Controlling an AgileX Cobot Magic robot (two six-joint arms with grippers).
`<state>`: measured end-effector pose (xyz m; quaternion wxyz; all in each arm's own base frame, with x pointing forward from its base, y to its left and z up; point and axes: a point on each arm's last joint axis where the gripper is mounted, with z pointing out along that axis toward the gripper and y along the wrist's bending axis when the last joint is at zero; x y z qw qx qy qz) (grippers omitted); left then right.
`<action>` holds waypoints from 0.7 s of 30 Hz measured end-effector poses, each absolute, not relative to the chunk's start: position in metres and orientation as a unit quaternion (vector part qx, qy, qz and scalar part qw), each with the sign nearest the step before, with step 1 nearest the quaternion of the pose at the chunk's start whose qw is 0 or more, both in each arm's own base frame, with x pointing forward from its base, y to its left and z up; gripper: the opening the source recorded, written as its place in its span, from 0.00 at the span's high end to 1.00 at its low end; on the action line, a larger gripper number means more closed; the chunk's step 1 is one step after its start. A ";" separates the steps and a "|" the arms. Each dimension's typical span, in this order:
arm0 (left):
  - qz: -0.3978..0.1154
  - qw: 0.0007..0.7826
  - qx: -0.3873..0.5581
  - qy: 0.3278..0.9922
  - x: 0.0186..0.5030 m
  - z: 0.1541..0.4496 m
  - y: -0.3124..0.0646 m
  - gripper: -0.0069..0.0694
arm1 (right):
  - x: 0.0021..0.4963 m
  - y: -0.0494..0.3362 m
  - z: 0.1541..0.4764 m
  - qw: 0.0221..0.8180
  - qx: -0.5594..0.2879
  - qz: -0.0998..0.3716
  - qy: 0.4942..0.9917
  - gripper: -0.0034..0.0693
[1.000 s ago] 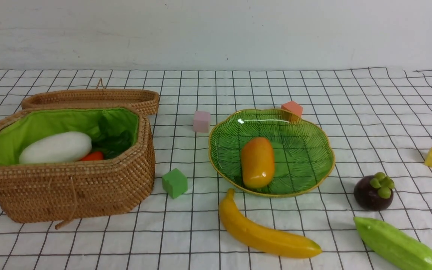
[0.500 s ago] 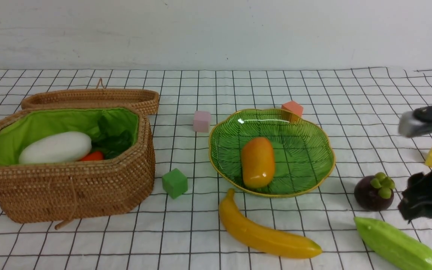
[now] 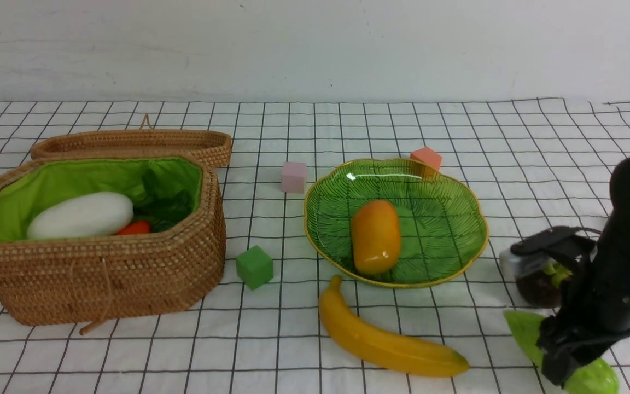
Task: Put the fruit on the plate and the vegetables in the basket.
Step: Take a chayote with your right arm and place it on the basket on the left.
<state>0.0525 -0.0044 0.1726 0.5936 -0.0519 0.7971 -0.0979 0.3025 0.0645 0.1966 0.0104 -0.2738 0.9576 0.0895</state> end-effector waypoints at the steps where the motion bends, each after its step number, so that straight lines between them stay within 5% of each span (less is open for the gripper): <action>1: -0.098 0.594 -0.052 0.797 0.053 0.173 -0.004 0.87 | 0.305 0.072 0.209 0.019 -0.287 0.109 0.951 0.35; 6: -0.098 0.594 -0.052 0.797 0.053 0.173 -0.004 0.86 | 0.308 0.128 0.277 0.086 -0.380 0.149 0.909 0.35; 13: -0.097 0.593 -0.052 0.797 0.053 0.172 -0.004 0.86 | 0.318 0.244 0.371 0.287 -0.487 0.198 0.801 0.35; 17: -0.097 0.593 -0.052 0.798 0.053 0.172 -0.004 0.86 | 0.339 0.304 0.381 0.395 -0.462 0.253 0.752 0.35; 21: -0.097 0.593 -0.052 0.798 0.053 0.172 -0.004 0.85 | 0.362 0.357 0.350 0.445 -0.423 0.294 0.732 0.35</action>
